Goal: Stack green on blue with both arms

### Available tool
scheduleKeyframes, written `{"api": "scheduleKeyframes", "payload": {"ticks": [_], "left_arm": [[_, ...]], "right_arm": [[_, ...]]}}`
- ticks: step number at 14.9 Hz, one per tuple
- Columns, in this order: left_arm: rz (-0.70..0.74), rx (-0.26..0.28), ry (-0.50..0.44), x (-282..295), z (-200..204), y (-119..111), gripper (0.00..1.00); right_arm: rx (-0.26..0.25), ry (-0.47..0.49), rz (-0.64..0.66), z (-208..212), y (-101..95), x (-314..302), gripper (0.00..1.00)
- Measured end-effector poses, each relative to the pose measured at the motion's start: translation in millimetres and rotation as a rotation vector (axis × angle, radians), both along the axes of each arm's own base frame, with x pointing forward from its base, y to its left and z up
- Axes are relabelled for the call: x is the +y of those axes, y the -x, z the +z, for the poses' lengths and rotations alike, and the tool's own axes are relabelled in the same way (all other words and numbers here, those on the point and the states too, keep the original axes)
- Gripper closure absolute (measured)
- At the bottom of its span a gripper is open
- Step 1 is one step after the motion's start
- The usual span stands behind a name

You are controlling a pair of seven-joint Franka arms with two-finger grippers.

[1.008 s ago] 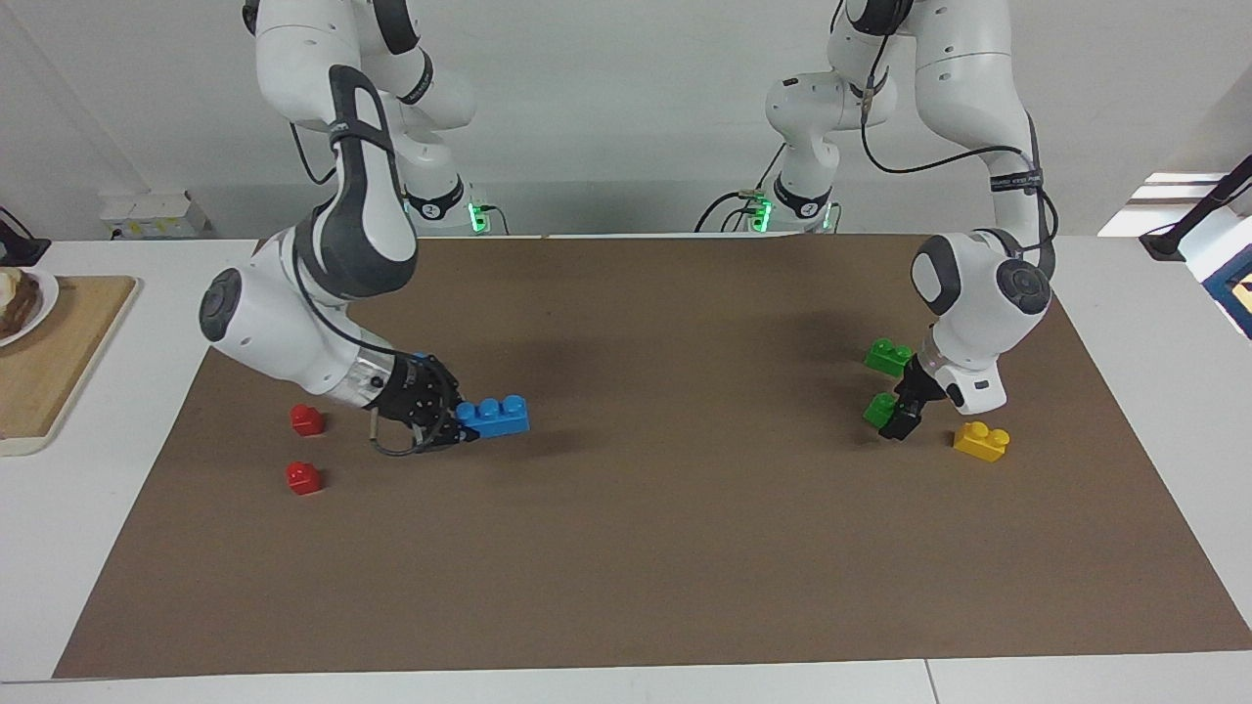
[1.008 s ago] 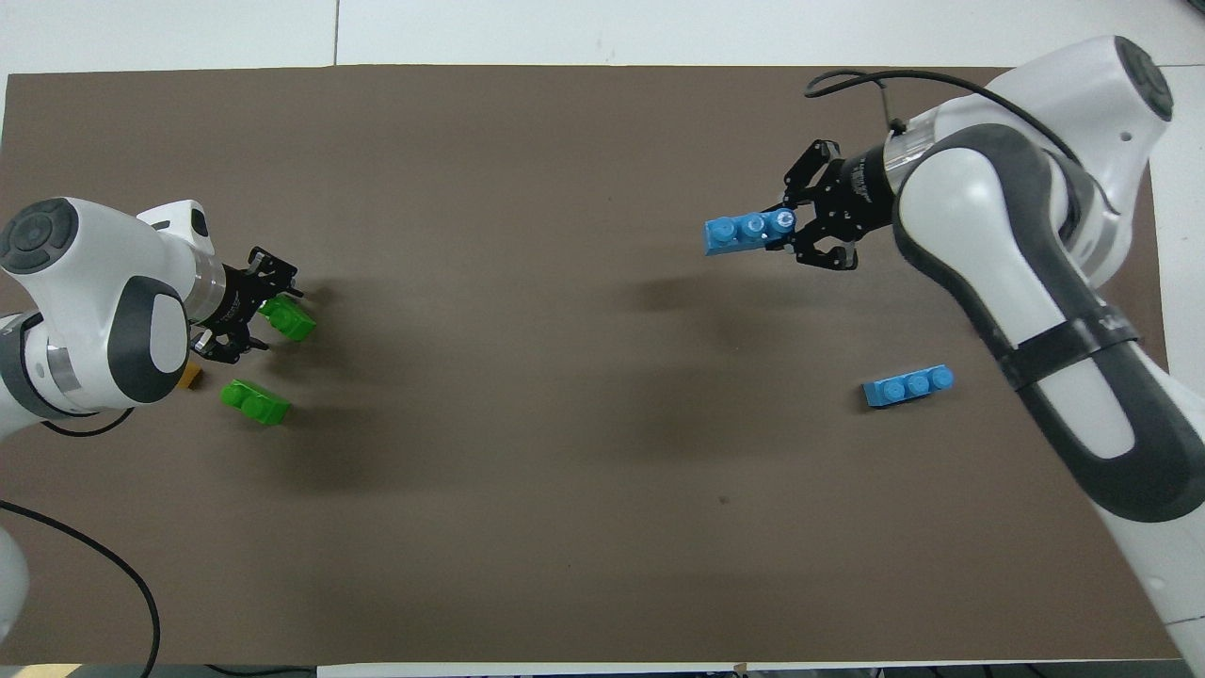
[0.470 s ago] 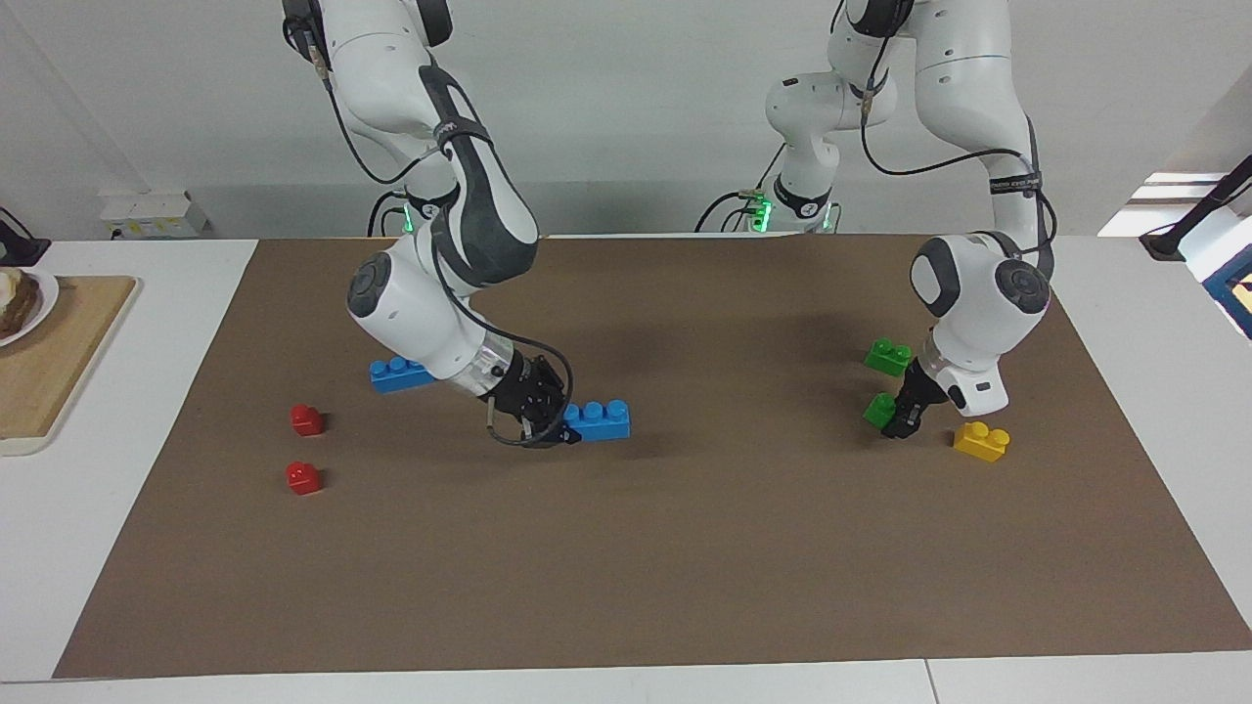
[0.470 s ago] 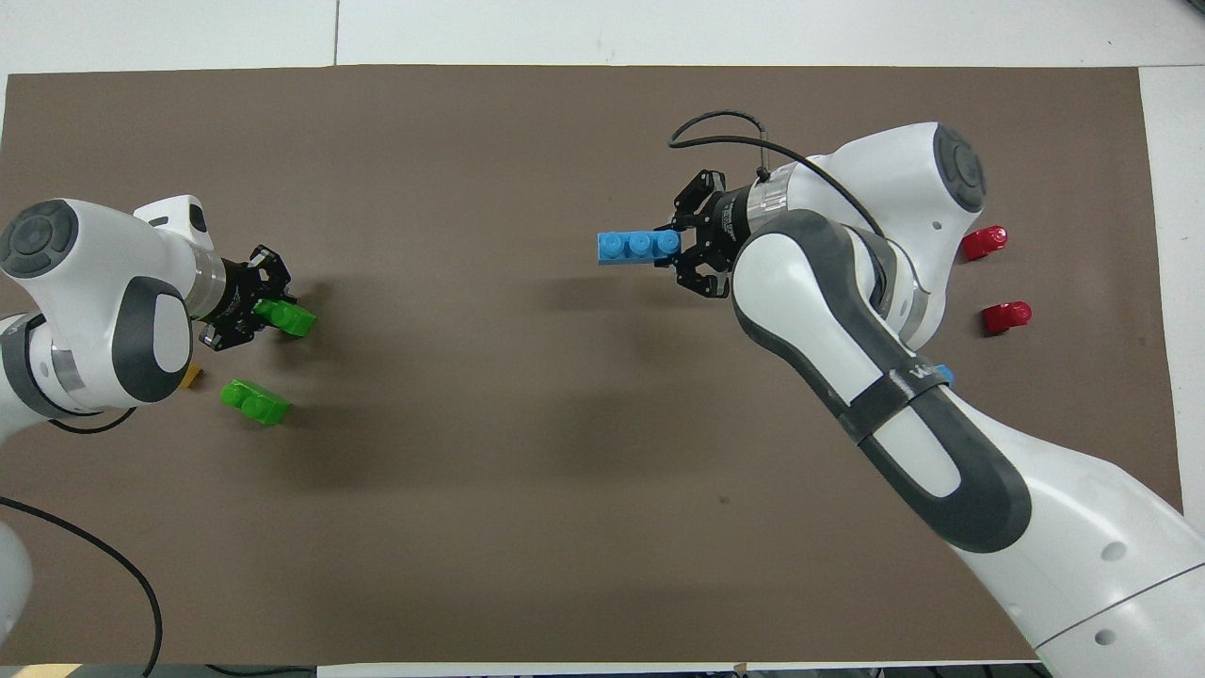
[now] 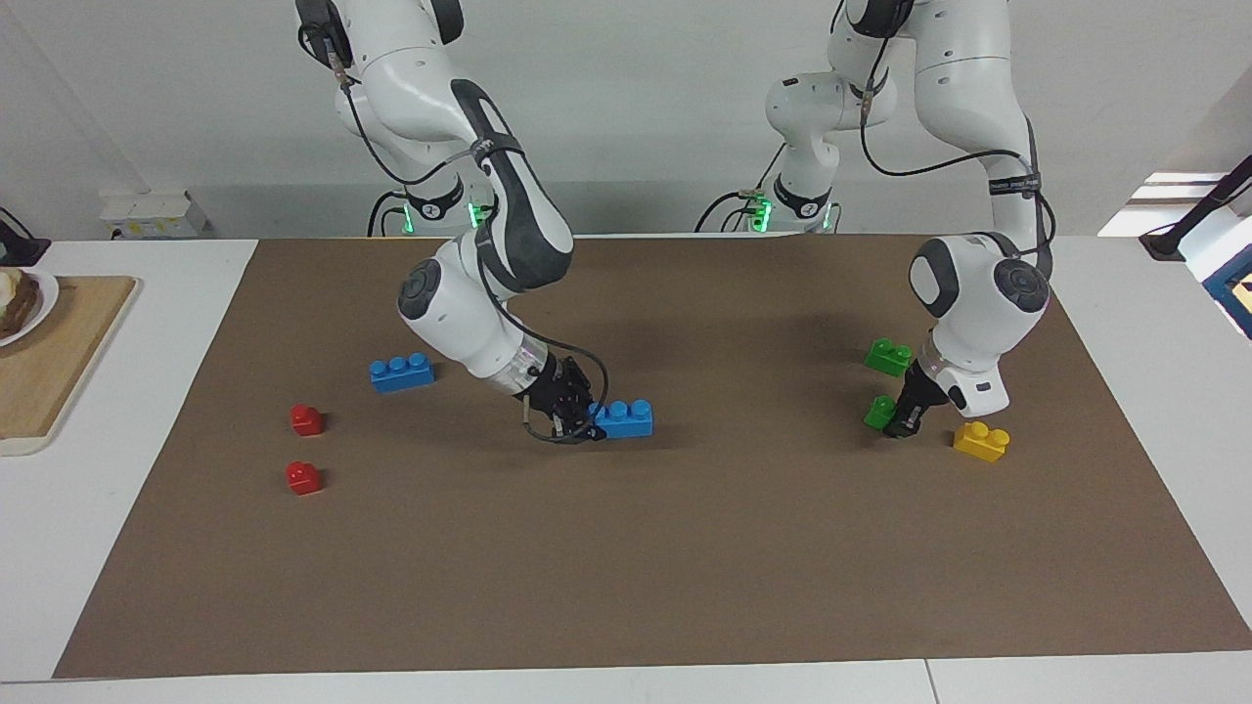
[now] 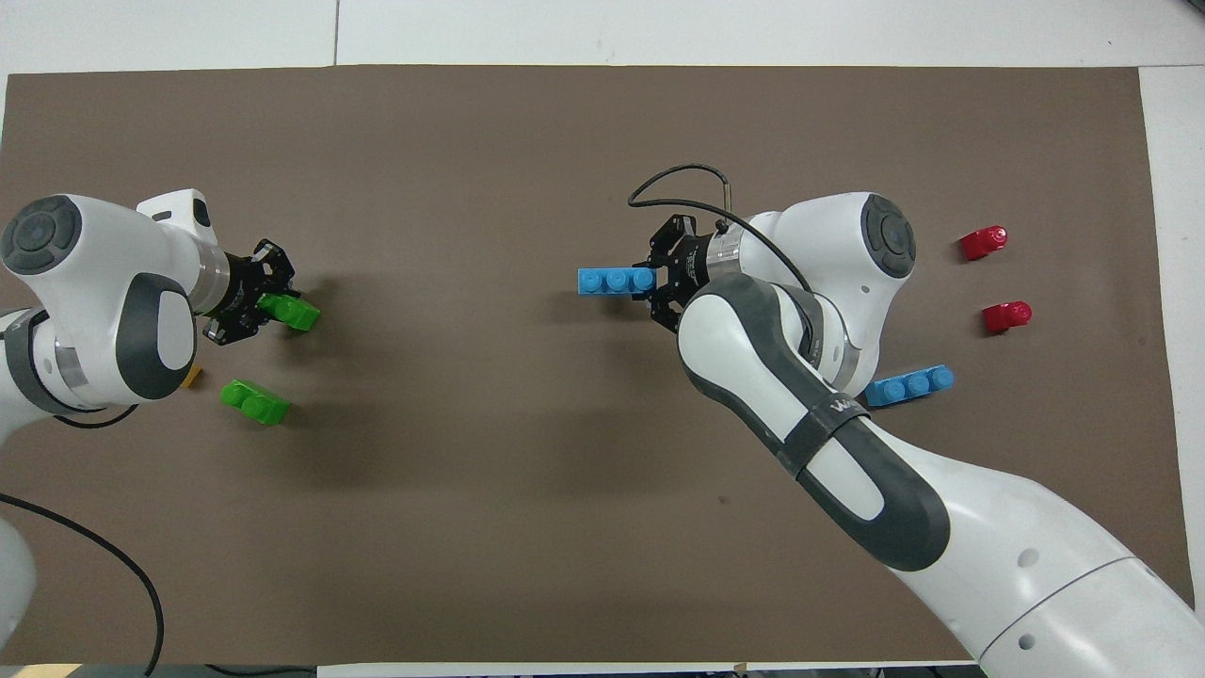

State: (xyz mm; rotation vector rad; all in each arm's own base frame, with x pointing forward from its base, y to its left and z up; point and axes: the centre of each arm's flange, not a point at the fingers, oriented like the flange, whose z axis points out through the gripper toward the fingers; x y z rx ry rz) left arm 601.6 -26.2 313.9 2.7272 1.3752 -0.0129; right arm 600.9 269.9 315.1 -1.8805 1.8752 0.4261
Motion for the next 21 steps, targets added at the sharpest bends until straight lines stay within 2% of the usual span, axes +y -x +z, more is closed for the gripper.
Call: {"api": "scheduleKeyframes", "payload": {"ticks": [5,10,15,21], "left_arm": [[0.161,-0.008,0.015,-45,66,-3,0.66],[0.320,0.008,0.028,-110,127,22,0.66],[0.406,0.040,0.030,-195,137,52,0.66],[0.502,0.057,0.034,-244,137,75,0.66]], "right_arm": [[0.003,0.001,0.005,-16,8.9,2,0.65],[-0.001,-0.014,0.030,-32,17.6,17,0.65],[-0.008,-0.030,0.015,-44,24.0,31,0.65],[-0.003,-0.028,0.009,-47,23.3,29,0.65]]}}
